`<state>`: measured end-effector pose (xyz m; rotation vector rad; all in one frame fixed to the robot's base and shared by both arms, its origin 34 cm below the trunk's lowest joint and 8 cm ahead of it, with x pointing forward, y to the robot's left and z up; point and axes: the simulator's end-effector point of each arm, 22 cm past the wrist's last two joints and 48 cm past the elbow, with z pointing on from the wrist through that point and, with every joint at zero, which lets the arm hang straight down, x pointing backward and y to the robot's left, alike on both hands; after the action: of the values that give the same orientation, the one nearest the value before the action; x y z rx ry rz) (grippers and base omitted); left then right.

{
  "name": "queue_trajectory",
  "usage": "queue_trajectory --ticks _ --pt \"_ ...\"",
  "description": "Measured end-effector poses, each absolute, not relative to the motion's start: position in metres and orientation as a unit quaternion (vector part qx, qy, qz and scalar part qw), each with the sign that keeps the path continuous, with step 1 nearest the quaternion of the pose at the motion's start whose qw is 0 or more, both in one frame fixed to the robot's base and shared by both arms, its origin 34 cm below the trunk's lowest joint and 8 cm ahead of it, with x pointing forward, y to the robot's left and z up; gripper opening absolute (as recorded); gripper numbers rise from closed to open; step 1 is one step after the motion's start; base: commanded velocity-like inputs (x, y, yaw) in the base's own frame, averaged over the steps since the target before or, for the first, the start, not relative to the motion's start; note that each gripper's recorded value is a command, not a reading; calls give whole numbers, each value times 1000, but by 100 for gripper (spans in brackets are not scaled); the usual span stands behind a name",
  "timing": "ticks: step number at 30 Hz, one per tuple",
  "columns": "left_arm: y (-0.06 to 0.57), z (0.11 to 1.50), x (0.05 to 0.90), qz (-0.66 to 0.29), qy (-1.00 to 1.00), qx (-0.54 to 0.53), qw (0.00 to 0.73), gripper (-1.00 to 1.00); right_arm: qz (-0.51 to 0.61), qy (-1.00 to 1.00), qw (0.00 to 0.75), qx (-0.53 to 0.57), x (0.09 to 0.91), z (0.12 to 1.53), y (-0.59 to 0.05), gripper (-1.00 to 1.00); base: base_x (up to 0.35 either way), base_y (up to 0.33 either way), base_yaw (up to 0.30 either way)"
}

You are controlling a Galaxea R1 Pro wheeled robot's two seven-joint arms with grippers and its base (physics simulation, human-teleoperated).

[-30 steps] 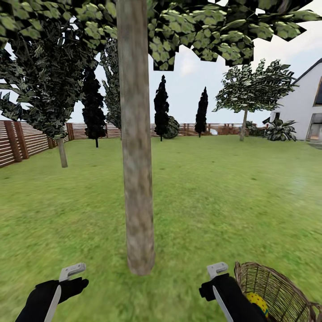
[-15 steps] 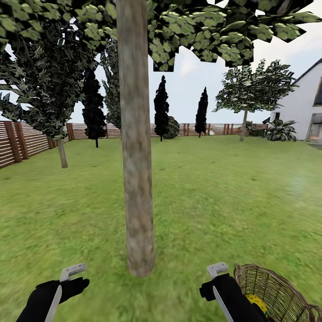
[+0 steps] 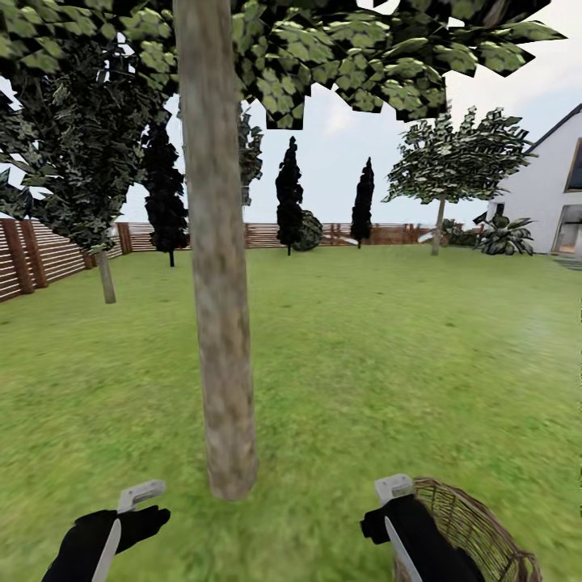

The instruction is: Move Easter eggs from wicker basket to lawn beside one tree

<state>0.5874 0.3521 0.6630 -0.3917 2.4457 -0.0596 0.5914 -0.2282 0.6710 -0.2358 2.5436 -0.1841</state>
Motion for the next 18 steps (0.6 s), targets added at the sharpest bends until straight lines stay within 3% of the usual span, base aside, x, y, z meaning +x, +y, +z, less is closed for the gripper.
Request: queue_trajectory --ticks 18 --pt "345 660 587 -24 936 -141 322 100 -68 951 289 -90 592 673 -226 100 0 -347 0"
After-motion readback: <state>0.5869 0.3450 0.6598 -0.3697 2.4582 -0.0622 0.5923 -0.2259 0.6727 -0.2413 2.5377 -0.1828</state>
